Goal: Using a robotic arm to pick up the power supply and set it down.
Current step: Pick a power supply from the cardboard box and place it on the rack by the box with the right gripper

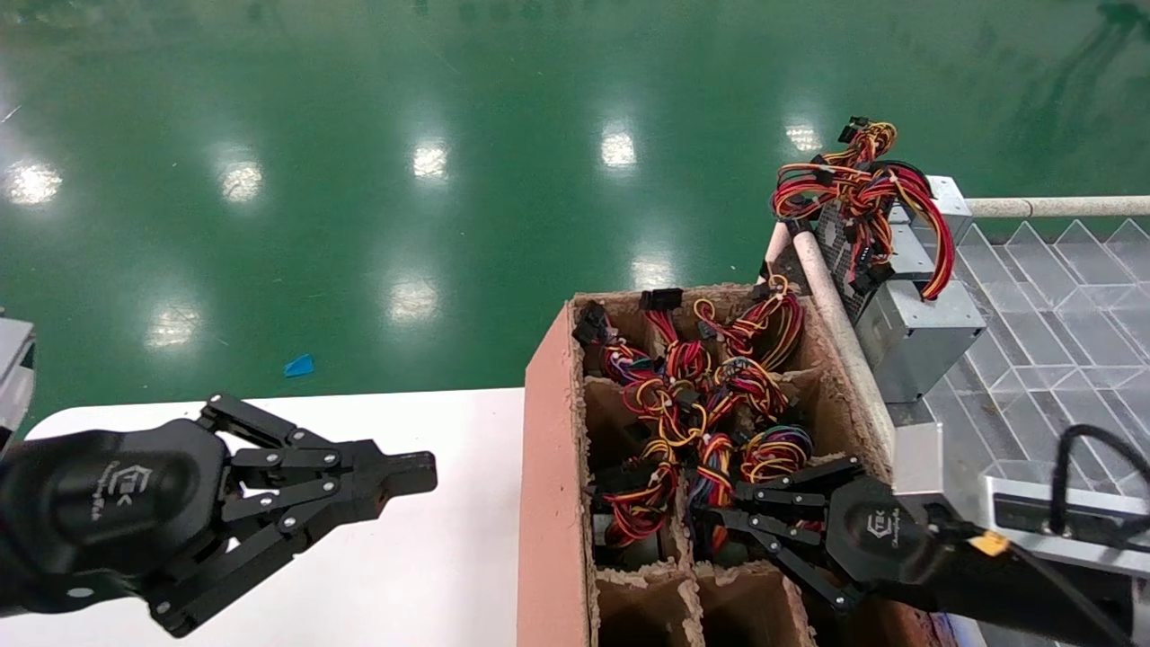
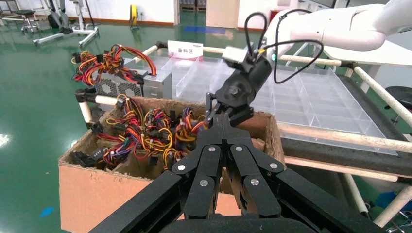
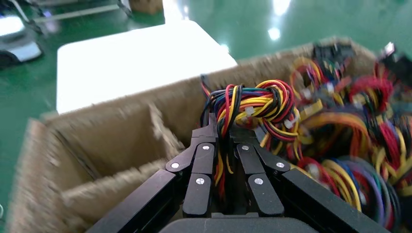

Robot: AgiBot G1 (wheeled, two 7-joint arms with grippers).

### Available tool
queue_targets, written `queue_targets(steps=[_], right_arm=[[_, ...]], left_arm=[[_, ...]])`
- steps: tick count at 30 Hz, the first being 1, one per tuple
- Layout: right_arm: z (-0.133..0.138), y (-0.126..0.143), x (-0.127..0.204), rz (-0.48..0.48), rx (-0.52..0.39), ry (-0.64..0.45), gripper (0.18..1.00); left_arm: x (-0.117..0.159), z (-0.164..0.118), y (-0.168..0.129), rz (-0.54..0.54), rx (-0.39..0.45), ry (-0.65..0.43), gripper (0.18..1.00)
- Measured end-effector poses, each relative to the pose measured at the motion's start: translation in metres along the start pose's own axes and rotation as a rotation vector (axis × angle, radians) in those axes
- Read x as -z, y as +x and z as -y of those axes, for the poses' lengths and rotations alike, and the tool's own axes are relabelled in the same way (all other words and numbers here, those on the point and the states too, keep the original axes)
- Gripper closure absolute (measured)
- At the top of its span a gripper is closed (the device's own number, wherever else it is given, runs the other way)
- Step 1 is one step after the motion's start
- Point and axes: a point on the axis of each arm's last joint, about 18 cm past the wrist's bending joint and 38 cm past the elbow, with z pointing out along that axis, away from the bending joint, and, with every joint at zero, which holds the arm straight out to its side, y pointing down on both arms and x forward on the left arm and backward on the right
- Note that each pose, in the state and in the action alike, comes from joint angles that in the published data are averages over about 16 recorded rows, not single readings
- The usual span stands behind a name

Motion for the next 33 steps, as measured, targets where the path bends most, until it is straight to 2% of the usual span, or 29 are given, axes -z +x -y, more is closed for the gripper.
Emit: queue_targets(steps=[8,16,26,33], right_arm=[[0.046,-0.003,0.013,0.002,0.100,0.099,0.970],[0.105,0.004,0.038,-0.066,0.243,0.210,0.972],[0.167,0.032,0.085,-0.260,0.421,0.292,0.974],[0.187,0.064,0.124,-0.454,0.532,0.234,0.974]], left_arm=[[0.000,0.000,0.000,0.000,0.000,0.000,0.993],[0.000,0.000,0.000,0.000,0.000,0.000,0.993],[0.000,0.000,0.000,0.000,0.000,0.000,0.993],[0.000,0.000,0.000,0.000,0.000,0.000,0.993]])
